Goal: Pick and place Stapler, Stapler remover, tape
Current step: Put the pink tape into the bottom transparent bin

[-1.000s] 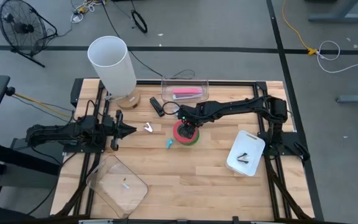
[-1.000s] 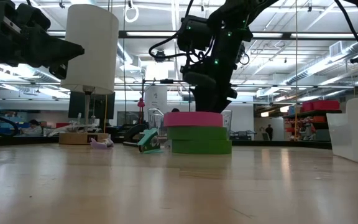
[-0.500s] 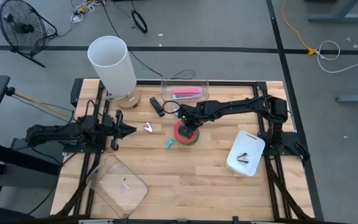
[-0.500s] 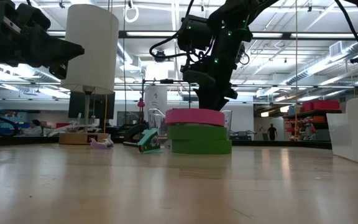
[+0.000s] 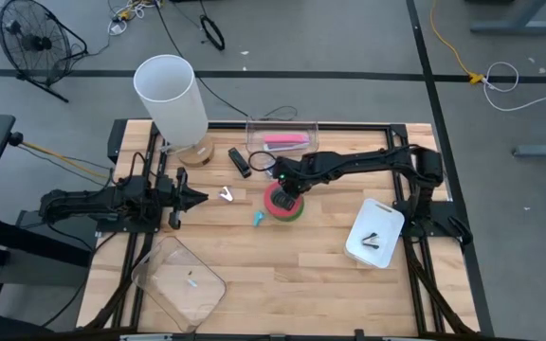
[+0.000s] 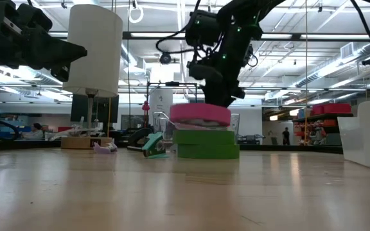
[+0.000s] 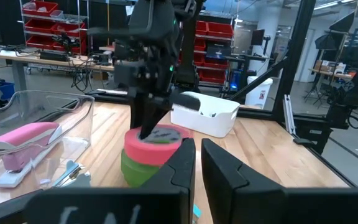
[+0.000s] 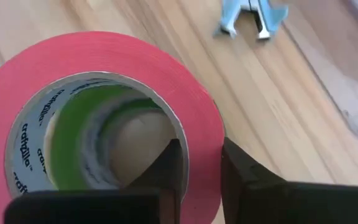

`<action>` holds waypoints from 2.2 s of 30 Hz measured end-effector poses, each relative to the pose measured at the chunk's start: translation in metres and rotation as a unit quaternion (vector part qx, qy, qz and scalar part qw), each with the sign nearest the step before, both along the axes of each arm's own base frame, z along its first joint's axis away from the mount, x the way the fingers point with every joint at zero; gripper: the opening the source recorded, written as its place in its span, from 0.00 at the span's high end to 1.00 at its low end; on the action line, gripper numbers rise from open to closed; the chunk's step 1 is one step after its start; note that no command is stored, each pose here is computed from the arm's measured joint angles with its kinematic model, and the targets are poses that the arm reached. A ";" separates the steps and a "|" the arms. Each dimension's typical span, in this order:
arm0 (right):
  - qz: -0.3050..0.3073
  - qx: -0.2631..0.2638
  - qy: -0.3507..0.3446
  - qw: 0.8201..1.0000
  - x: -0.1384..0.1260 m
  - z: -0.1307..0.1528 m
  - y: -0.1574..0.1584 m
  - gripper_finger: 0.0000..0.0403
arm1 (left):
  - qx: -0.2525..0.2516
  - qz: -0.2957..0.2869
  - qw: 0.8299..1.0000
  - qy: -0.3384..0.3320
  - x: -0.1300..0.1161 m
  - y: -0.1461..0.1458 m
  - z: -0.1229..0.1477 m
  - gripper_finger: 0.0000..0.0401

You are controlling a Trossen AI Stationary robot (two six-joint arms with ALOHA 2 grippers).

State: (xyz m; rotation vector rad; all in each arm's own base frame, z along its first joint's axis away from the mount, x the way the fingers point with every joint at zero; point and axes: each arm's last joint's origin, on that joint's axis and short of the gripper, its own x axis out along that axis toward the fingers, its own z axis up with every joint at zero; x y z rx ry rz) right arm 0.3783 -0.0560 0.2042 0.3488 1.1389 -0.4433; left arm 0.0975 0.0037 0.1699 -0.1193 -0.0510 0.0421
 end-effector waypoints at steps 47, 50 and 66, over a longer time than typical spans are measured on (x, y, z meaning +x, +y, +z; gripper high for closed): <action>0.018 -0.006 -0.238 0.971 -0.065 0.142 0.019 0.86 | 0.000 0.000 1.000 0.000 0.000 0.000 0.000 0.93; 0.032 -0.004 -0.255 0.967 -0.063 0.145 0.024 0.86 | 0.000 0.000 1.000 0.000 0.000 0.000 0.000 0.93; 0.039 -0.040 -0.302 0.952 -0.056 0.153 0.029 0.86 | 0.000 0.000 1.000 0.000 0.000 0.000 0.000 0.93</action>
